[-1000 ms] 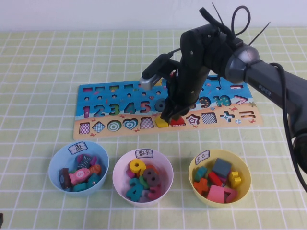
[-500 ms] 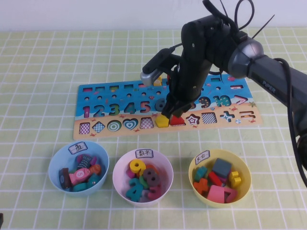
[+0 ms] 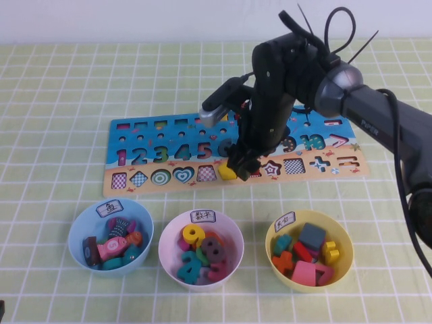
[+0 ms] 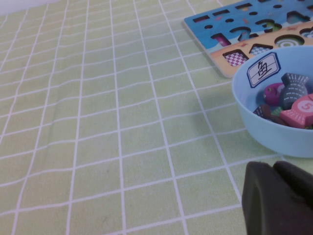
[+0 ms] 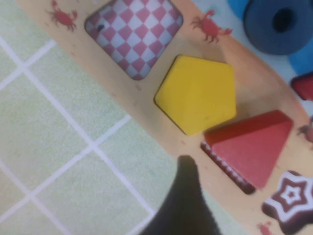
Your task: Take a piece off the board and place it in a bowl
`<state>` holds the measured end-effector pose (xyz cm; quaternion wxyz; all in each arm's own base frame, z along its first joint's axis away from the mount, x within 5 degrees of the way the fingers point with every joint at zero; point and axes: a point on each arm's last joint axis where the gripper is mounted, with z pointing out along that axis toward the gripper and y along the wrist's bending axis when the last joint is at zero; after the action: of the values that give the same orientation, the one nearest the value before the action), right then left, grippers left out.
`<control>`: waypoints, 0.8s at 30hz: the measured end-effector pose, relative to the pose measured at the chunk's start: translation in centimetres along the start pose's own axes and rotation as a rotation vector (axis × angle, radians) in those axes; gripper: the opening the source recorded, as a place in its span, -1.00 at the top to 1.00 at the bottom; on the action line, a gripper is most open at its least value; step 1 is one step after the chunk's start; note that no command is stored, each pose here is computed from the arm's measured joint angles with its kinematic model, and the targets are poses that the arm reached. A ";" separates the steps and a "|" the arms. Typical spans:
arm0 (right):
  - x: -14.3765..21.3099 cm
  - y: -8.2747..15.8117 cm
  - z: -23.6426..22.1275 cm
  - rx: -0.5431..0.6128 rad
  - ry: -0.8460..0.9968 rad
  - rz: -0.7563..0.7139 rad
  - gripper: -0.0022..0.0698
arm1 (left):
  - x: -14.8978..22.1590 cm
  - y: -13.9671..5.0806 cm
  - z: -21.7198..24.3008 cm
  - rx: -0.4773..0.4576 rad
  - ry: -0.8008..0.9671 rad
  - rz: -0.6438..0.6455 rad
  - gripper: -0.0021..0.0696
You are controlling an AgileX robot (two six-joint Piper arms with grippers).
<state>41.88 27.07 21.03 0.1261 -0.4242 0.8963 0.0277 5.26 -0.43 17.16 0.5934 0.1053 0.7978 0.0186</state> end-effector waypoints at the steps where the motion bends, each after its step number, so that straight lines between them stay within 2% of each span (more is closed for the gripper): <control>1: 0.0 0.0 0.2 -0.001 0.003 0.003 -0.44 | 0.0 0.0 0.0 0.000 0.000 0.000 0.95; 16: 0.1 -0.7 2.1 -0.025 -0.006 0.036 -0.36 | 0.0 0.0 0.0 0.000 0.000 0.000 0.95; 20: 0.0 -0.8 2.1 -0.039 -0.020 0.048 -0.11 | 0.0 0.0 0.0 0.000 0.000 0.000 0.95; 22: -0.1 -0.7 2.1 -0.047 -0.021 0.051 0.11 | 0.0 0.0 0.0 0.000 0.000 0.000 0.95; 24: -0.1 -0.7 2.1 -0.050 -0.017 0.051 0.12 | 0.0 0.0 0.0 0.000 0.000 0.000 0.95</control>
<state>42.89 27.00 19.03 0.1224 -0.4039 0.9048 0.0569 5.26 -0.43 17.16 0.5934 0.1053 0.7978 0.0186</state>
